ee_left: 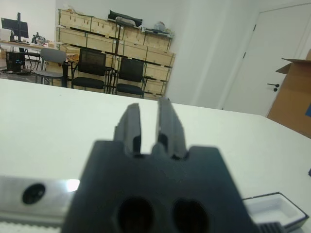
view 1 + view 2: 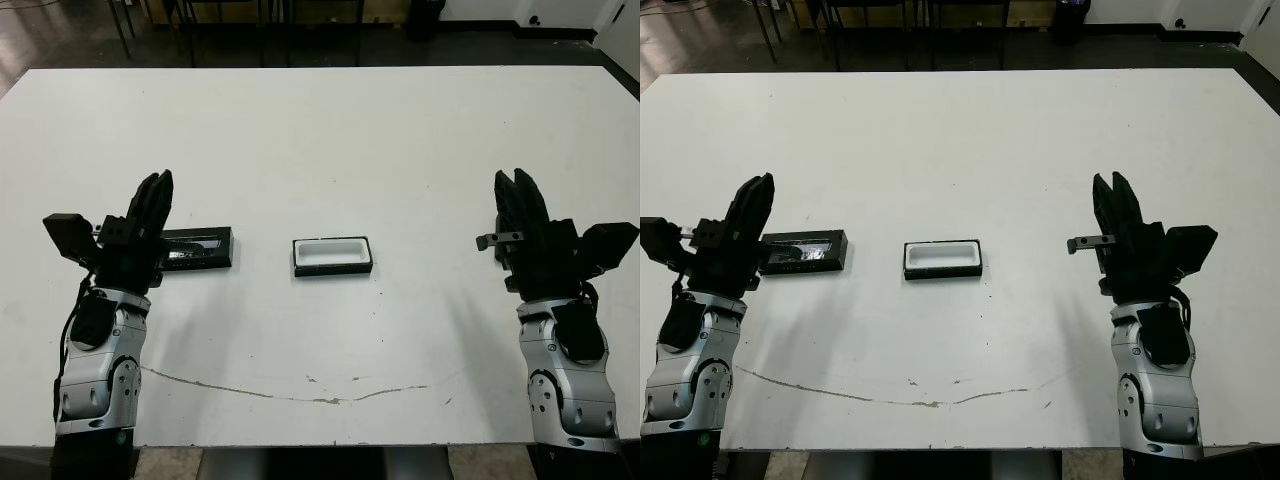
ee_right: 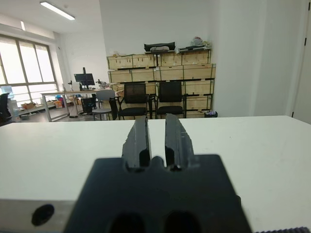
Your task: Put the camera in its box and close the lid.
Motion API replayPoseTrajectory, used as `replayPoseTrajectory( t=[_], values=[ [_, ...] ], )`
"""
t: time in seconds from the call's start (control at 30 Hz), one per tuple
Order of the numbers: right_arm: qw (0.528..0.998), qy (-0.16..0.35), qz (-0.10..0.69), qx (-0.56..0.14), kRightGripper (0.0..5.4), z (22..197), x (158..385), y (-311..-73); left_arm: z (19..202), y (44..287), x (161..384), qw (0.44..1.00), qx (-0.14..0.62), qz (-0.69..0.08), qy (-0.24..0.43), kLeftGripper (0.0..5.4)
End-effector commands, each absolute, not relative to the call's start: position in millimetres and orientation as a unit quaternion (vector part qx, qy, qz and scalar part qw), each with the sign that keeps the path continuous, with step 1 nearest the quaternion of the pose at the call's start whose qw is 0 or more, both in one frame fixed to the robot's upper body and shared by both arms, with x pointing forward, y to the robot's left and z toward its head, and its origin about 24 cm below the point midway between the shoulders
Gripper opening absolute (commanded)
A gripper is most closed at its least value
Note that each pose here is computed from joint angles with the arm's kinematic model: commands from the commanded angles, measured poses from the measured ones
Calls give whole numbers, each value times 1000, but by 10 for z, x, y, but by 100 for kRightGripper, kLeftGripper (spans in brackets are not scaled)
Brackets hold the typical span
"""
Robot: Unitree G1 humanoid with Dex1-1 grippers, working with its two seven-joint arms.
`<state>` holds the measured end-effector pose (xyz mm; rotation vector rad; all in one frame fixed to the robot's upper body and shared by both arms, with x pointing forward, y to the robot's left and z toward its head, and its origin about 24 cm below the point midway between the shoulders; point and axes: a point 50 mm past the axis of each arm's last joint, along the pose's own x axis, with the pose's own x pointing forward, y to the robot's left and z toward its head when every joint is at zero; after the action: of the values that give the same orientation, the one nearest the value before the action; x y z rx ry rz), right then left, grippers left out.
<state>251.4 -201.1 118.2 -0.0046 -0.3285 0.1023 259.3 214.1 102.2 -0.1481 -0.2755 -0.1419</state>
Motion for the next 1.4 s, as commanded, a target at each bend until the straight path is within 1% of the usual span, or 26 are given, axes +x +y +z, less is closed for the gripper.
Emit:
replayPoseTrajectory(
  t=[0.03,0.2,0.3,0.43,0.53,0.73,0.83,0.93,1.07,1.17,1.27,1.33,1.4],
  values=[
    [988,-149,44,-8,1,1165,2494,-2046,939,2144,2548,987,-74,-66,-124,0],
    [988,-145,51,-9,1,1151,2501,-2039,918,2145,2547,987,-71,-69,-130,0],
    [989,-141,53,-8,1,1126,2508,-2033,904,2139,2557,988,-75,-64,-122,0],
    [988,-145,50,-15,1,1109,2495,-2069,894,2116,2604,986,-82,-74,-123,0],
    [987,-151,37,-30,1,1106,2499,-2114,889,2101,2636,986,-78,-76,-130,0],
    [990,-137,-4,-33,1,1111,2516,-2131,901,2099,2669,987,-82,-72,-121,0],
    [991,-133,-19,-24,1,1097,2504,-2150,910,2098,2676,986,-84,-75,-122,0],
    [992,-119,-43,-2,1,1063,2480,-2176,911,2099,2675,986,-84,-77,-125,0],
    [992,-94,-84,5,1,989,2444,-2206,906,2098,2666,984,-84,-81,-131,0],
    [992,-77,-101,9,1,929,2458,-2243,902,2099,2661,984,-87,-83,-131,0],
    [991,-52,-121,14,0,907,2492,-2258,897,2094,2655,984,-92,-80,-128,0],
    [991,-40,-130,15,21,903,2511,-2257,895,2091,2653,984,-92,-81,-129,0],
    [990,-27,-135,20,56,905,2529,-2244,890,2089,2655,984,-91,-82,-131,0]
  ],
)
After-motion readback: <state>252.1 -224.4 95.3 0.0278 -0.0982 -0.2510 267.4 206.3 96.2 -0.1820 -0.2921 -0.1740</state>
